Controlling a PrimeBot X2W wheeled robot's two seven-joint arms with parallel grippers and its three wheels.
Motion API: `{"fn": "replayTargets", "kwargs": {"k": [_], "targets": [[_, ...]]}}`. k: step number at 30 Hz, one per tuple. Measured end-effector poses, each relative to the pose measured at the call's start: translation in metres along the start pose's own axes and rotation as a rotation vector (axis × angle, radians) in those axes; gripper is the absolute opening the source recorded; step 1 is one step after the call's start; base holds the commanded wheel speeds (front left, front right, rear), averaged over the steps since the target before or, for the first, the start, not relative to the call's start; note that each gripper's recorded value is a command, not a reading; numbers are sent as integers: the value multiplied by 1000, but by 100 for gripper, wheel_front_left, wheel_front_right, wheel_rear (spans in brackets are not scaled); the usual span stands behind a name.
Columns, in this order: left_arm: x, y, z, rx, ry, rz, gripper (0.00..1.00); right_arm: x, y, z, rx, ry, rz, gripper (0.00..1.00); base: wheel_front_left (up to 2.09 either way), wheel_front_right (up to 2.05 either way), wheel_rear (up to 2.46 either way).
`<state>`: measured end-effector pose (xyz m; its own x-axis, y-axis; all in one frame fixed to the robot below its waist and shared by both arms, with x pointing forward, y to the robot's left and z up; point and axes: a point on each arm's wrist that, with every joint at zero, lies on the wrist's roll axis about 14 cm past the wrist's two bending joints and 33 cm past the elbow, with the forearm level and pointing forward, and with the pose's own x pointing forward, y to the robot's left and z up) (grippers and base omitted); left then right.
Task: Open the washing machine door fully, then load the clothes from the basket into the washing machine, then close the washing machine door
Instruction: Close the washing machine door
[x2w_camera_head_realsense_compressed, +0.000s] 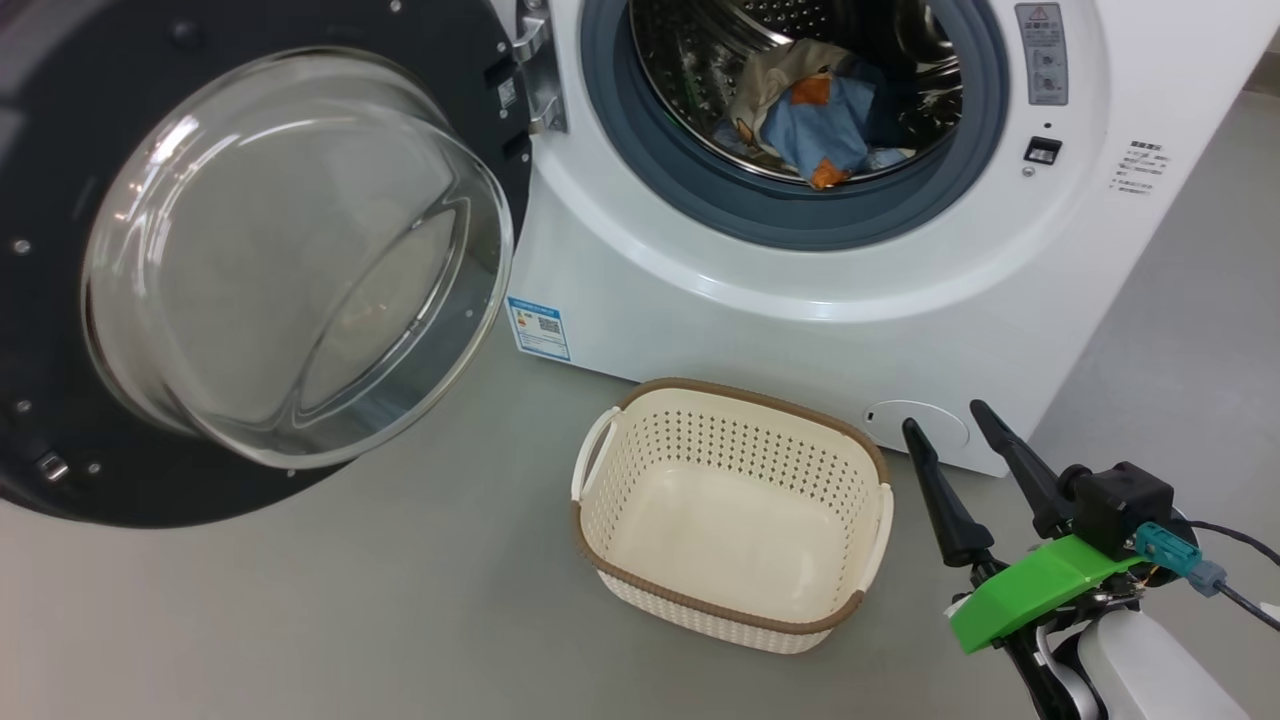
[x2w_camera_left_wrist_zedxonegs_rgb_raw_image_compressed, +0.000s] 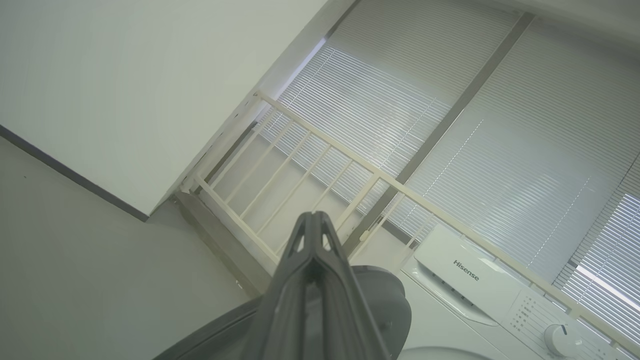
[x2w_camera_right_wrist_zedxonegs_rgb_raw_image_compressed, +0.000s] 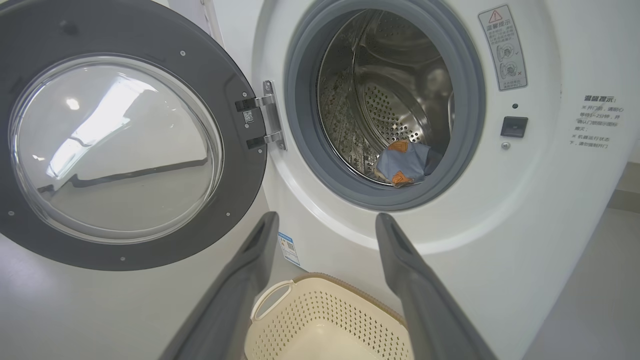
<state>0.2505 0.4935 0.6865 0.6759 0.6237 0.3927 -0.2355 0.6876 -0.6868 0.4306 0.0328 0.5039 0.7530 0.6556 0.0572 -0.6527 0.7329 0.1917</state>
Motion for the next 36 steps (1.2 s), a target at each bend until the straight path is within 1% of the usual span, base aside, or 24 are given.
{"fn": "replayTargets", "kwargs": {"k": [3, 7, 12, 17, 24, 36], "targets": [[10, 13, 8, -108, -24, 52, 0, -3, -6, 1, -11, 2, -12, 100, 0, 0, 0], [19, 42, 14, -268, -37, 155, 0, -4, -9, 2, -23, 3, -11, 100, 0, 0, 0], [20, 80, 6, -357, -15, 293, 0, -7, -15, 5, -37, 0, -20, 100, 0, 0, 0], [15, 102, -24, -462, 94, 388, 0, -16, -31, 6, -56, 12, -57, 100, 0, 0, 0], [8, 120, -49, -482, 201, 469, 0, -21, -43, 5, -73, 34, -77, 100, 0, 0, 0], [19, 122, -85, -482, 258, 513, 0, -24, -66, -4, -85, 67, -124, 100, 0, 0, 0]]}}
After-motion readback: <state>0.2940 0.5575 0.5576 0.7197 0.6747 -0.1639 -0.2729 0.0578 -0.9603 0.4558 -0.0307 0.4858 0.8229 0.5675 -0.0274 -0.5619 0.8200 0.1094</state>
